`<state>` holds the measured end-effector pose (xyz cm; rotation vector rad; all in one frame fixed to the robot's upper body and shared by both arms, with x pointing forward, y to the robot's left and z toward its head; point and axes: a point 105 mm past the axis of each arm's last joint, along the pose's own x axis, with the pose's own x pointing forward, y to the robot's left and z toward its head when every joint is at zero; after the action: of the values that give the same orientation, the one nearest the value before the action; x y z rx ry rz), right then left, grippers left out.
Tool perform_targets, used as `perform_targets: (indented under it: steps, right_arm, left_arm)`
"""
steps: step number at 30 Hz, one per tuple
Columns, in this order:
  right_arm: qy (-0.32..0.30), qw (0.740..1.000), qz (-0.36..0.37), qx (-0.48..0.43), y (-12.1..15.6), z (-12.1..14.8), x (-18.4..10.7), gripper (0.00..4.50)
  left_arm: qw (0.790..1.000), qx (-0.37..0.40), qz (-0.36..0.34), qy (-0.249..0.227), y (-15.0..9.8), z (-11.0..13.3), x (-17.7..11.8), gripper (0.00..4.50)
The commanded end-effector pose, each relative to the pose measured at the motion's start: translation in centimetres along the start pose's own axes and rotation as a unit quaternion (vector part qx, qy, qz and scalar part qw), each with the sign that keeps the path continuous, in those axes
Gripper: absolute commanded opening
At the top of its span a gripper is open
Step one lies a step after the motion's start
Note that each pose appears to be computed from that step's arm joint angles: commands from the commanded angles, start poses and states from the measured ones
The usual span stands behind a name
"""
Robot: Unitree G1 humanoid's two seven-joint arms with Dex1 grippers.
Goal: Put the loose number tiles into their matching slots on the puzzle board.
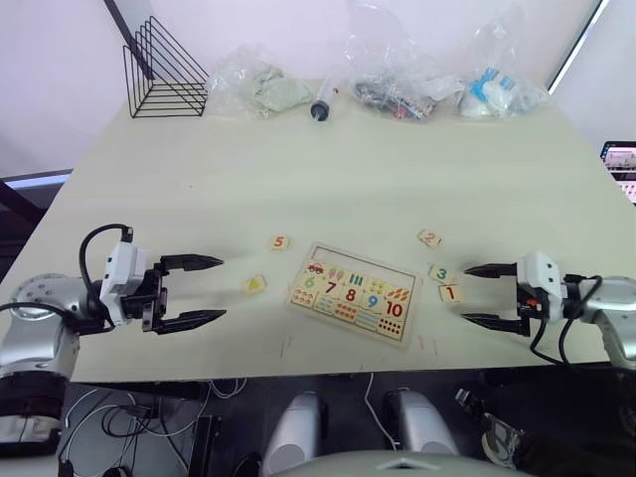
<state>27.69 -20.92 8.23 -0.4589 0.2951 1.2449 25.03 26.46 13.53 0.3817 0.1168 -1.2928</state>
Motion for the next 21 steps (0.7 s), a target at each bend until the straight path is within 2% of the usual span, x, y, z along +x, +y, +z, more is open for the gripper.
perform_targets:
  steps: [1,13,21]
  right_arm:
    - [0.032,0.999,0.010,-0.022,-0.36,0.48,-0.12,4.40]
    - [0.071,0.994,0.071,-0.042,-0.27,0.08,0.16,4.40]
    - [0.063,0.994,0.076,-0.039,-0.07,0.42,0.68,4.40]
  left_arm:
    - [0.999,0.026,-0.021,-0.009,0.00,1.16,-0.35,4.50]
    - [0.998,0.048,-0.030,-0.014,0.35,1.90,-0.68,4.50]
    - [0.998,0.048,-0.030,-0.016,0.01,1.65,-1.02,4.50]
